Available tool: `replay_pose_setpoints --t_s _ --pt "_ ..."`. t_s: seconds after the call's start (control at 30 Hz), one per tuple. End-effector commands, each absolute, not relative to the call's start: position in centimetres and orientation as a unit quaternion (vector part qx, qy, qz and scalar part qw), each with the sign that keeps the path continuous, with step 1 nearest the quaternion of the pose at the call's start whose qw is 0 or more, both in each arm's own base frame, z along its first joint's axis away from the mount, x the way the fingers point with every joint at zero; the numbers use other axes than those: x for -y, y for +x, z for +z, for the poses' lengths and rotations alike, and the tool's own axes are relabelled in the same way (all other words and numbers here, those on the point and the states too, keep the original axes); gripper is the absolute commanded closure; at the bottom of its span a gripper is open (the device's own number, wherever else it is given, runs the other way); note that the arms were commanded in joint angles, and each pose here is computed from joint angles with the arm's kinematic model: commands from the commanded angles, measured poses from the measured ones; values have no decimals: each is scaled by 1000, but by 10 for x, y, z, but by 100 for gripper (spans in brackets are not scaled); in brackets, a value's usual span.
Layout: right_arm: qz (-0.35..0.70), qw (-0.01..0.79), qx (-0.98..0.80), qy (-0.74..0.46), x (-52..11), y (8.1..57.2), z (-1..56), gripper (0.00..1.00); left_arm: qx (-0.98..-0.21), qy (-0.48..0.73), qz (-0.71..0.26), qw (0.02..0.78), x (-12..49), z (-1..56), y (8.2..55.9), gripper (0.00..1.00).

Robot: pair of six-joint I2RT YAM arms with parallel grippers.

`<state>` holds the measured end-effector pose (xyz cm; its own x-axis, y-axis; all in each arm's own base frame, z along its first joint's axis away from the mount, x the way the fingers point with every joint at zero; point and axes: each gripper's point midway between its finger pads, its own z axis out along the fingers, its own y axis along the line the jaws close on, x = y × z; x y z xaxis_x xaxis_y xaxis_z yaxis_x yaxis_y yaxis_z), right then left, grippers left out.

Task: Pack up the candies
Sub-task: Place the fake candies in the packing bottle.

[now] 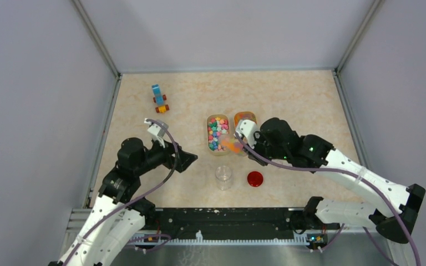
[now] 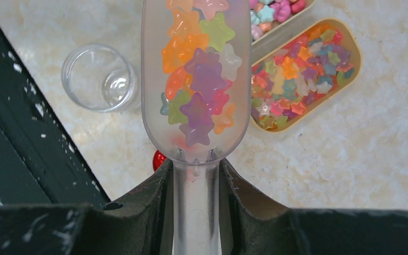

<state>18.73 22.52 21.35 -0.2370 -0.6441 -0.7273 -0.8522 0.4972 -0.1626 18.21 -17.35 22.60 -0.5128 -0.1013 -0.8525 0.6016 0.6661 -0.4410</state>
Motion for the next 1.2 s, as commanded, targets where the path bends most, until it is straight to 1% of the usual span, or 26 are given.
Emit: replay_pose_setpoints --t_s 0.0,0.2,0.37,0.87,1.17 --pt "140 380 -728 -554 -226 167 231 100 -769 151 -366 502 169 238 188 1" --pt "150 333 -702 -612 -222 141 225 100 -765 148 -365 510 167 241 186 1" --pt "152 299 -695 -636 -216 128 218 100 -764 150 -368 508 168 241 186 1" --pt "107 239 -696 -669 -207 118 210 100 -763 151 -369 508 168 241 185 1" --pt "83 221 -704 -669 -208 120 209 100 -763 153 -370 507 169 241 185 1"
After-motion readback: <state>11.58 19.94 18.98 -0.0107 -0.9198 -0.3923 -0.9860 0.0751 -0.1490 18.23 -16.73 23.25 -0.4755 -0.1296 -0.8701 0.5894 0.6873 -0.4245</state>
